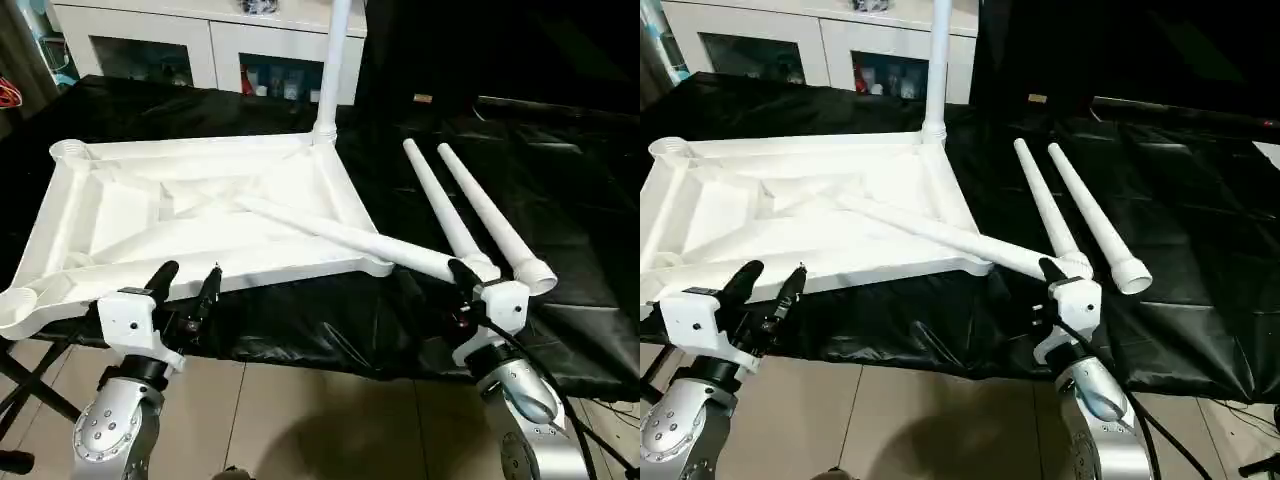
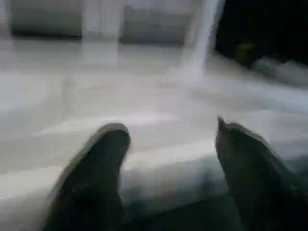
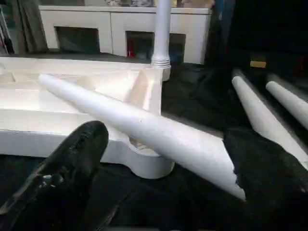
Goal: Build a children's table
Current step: Rotate leg to tighten
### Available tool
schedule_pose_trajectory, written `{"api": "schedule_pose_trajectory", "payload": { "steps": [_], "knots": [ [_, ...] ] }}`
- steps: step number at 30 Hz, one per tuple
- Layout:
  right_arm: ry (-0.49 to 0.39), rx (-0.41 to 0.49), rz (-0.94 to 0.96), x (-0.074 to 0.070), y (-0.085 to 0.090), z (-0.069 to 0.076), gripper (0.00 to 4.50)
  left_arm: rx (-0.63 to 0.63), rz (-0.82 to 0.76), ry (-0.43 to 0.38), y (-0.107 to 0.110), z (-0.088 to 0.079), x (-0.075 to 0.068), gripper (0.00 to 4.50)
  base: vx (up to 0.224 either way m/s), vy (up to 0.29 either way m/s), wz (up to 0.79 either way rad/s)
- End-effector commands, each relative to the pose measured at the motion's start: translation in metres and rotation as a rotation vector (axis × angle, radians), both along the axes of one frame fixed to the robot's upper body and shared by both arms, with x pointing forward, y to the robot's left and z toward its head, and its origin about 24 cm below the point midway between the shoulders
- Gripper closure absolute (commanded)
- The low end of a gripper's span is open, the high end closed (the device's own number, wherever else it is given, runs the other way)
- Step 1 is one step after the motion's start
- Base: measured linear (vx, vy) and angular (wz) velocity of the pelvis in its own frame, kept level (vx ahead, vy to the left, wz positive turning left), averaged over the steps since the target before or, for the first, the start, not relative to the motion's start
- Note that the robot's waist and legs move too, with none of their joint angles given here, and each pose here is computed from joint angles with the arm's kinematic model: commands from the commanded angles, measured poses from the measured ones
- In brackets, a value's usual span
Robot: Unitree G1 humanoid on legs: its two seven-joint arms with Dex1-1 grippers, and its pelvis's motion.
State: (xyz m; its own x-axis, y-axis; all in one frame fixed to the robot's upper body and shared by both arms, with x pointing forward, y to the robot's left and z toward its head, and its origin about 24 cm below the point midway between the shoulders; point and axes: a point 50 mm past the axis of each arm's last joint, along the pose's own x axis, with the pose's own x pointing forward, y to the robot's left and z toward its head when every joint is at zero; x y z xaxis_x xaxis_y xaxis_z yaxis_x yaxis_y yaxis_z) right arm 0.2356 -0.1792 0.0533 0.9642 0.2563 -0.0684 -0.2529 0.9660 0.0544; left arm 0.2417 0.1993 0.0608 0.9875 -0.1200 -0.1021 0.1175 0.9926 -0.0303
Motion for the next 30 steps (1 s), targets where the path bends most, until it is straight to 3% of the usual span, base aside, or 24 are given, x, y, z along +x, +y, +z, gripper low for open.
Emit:
{"api": "schedule_pose_trajectory", "payload": {
  "steps": [1, 10, 13, 16, 17, 19, 21, 24, 29, 30],
  "knots": [
    [-0.022, 0.019, -0.106, 0.004, -0.025, 0.020, 0.12, 0.063, 0.023, 0.039, 0.003, 0.006, 0.003, 1.18, -0.031, -0.006, 0.18],
    [-0.008, 0.076, -0.116, 0.009, -0.022, 0.029, 0.12, 0.117, 0.023, 0.020, -0.003, 0.017, 0.009, 1.18, 0.000, 0.000, 0.00],
    [-0.010, 0.099, -0.087, 0.010, -0.019, 0.032, 0.00, 0.069, 0.011, 0.006, -0.004, 0.022, 0.013, 0.89, 0.000, 0.000, 0.00],
    [-0.031, 0.107, -0.005, 0.018, -0.012, 0.041, 0.00, 0.049, -0.044, -0.062, -0.011, 0.036, 0.022, 0.72, 0.000, 0.000, 0.00],
    [-0.029, 0.093, -0.001, 0.020, -0.012, 0.041, 0.00, 0.061, -0.045, -0.070, -0.012, 0.037, 0.024, 0.63, 0.000, 0.000, 0.00],
    [-0.036, -0.040, -0.024, 0.032, -0.012, 0.039, 0.00, 0.162, -0.027, -0.106, -0.017, 0.041, 0.035, 0.50, 0.000, 0.000, 0.00],
    [-0.048, -0.071, -0.028, 0.036, -0.011, 0.040, 0.00, 0.178, -0.020, -0.111, -0.018, 0.041, 0.037, 0.46, 0.000, 0.000, 0.00],
    [-0.065, -0.082, 0.084, 0.051, -0.004, 0.044, 0.00, 0.173, -0.093, -0.103, -0.029, 0.042, 0.044, 0.46, 0.000, 0.000, 0.00],
    [-0.001, -0.123, 0.225, 0.069, -0.001, 0.047, 0.00, 0.160, -0.214, -0.091, -0.040, 0.044, 0.046, 0.46, 0.000, 0.000, 0.00],
    [0.013, -0.171, 0.278, 0.078, -0.001, 0.048, 0.00, 0.177, -0.237, -0.082, -0.042, 0.043, 0.046, 0.46, 0.000, 0.000, 0.00]
  ]
}}
